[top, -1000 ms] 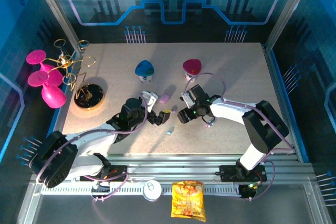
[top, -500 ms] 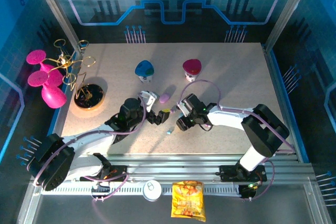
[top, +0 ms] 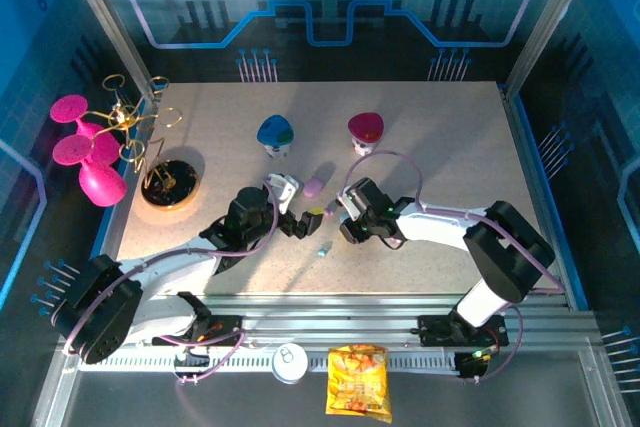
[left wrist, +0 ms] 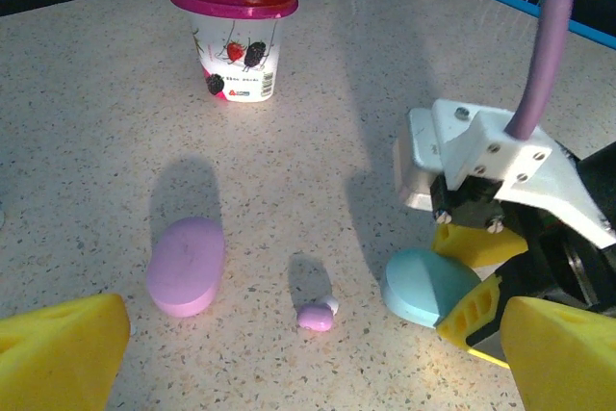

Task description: Insert wireless bluetooth earbuds into charging case

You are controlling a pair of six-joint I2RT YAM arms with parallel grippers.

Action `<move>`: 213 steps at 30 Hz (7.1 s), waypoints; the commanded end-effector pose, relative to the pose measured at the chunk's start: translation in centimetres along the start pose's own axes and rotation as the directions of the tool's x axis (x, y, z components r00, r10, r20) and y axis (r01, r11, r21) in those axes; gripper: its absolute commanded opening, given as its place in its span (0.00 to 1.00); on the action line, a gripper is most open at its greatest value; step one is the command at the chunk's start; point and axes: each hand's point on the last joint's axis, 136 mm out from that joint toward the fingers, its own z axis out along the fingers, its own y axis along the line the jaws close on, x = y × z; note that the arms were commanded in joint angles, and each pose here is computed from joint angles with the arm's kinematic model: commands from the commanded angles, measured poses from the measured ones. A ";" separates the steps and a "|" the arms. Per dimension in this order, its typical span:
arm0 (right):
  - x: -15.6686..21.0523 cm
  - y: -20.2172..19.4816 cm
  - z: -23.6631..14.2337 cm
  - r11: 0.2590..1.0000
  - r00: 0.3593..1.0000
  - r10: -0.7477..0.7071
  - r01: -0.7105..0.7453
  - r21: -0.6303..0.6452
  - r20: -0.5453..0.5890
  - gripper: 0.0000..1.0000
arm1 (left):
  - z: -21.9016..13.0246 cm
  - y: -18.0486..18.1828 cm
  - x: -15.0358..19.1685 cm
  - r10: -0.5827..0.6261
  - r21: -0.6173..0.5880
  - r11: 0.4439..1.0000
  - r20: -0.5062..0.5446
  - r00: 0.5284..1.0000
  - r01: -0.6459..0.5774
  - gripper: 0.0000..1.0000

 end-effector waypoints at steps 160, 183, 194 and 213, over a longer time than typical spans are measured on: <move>-11.6 4.8 -28.5 0.846 0.633 0.028 0.397 -0.356 0.774 1.00 | -7.6 -10.9 -10.6 0.073 0.651 0.716 0.290 0.954 -0.252 0.26; -0.8 -12.3 -14.1 0.763 0.690 0.632 -0.633 -0.130 0.353 0.93 | -6.1 -7.5 -12.6 0.038 0.515 0.813 0.420 0.907 -0.272 0.26; 2.8 -4.0 -8.3 0.851 0.844 0.524 -0.525 -0.018 0.112 0.78 | -8.4 -7.4 -11.6 0.009 0.484 0.837 0.458 0.889 -0.257 0.26; 6.0 -9.0 -6.2 0.757 0.760 0.649 -0.641 0.129 -0.036 0.56 | -6.8 -6.9 -11.7 0.008 0.478 0.839 0.468 0.884 -0.260 0.25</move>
